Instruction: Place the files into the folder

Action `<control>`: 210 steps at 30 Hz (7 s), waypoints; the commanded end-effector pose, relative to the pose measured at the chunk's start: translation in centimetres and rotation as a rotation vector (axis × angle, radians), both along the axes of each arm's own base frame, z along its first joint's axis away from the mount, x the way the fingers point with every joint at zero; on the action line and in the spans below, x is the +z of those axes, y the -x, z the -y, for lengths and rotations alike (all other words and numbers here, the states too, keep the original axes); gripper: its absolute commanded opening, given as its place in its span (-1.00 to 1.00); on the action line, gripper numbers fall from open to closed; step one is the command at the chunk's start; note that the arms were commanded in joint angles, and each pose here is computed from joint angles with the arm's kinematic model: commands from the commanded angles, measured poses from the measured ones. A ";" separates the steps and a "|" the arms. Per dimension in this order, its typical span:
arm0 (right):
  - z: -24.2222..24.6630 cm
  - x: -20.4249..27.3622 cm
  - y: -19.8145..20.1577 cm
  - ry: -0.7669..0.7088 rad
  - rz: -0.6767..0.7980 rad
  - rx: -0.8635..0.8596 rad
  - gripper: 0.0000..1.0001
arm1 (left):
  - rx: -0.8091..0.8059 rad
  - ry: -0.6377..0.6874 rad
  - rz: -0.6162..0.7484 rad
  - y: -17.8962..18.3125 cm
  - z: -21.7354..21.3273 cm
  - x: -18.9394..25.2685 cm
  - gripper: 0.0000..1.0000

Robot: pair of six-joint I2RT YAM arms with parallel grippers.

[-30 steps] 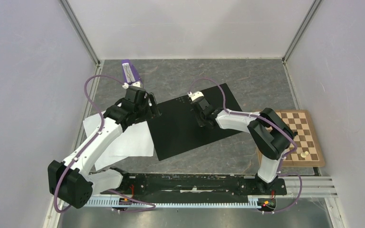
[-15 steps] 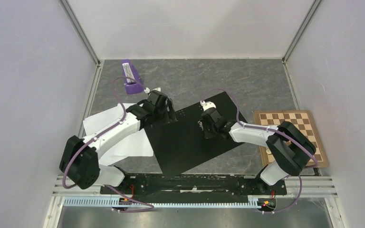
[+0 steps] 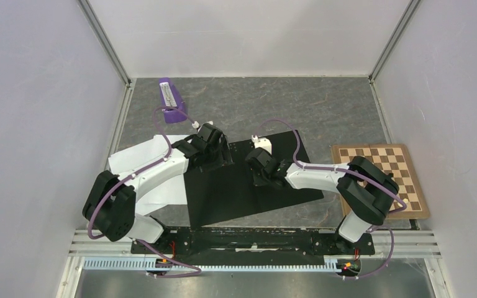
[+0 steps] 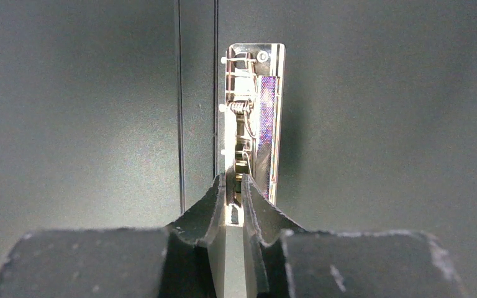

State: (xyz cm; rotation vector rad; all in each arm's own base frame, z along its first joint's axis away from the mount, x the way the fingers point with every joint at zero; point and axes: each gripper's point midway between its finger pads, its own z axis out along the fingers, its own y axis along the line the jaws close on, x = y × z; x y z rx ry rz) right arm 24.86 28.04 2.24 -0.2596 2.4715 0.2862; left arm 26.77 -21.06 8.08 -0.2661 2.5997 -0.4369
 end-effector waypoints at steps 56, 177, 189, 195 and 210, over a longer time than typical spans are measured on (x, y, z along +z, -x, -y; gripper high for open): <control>3.2 0.4 4.5 0.126 0.041 0.099 -0.73 | 0.197 -0.232 -0.097 2.6 -4.5 -7.9 0.06; 0.0 5.0 -7.2 0.083 0.196 0.073 -0.46 | -0.046 -0.160 0.093 -1.6 -1.3 6.2 0.29; 3.4 6.1 -5.4 0.065 0.192 0.013 -0.60 | -0.049 -0.172 0.111 -1.8 -1.5 6.9 0.29; 5.7 3.7 -0.1 -0.038 0.093 0.019 -0.86 | -0.049 -0.165 0.119 -1.8 -1.5 7.2 0.29; -0.4 4.7 2.7 -0.393 0.016 0.180 -0.96 | -0.047 -0.163 0.120 -1.5 -1.7 7.3 0.29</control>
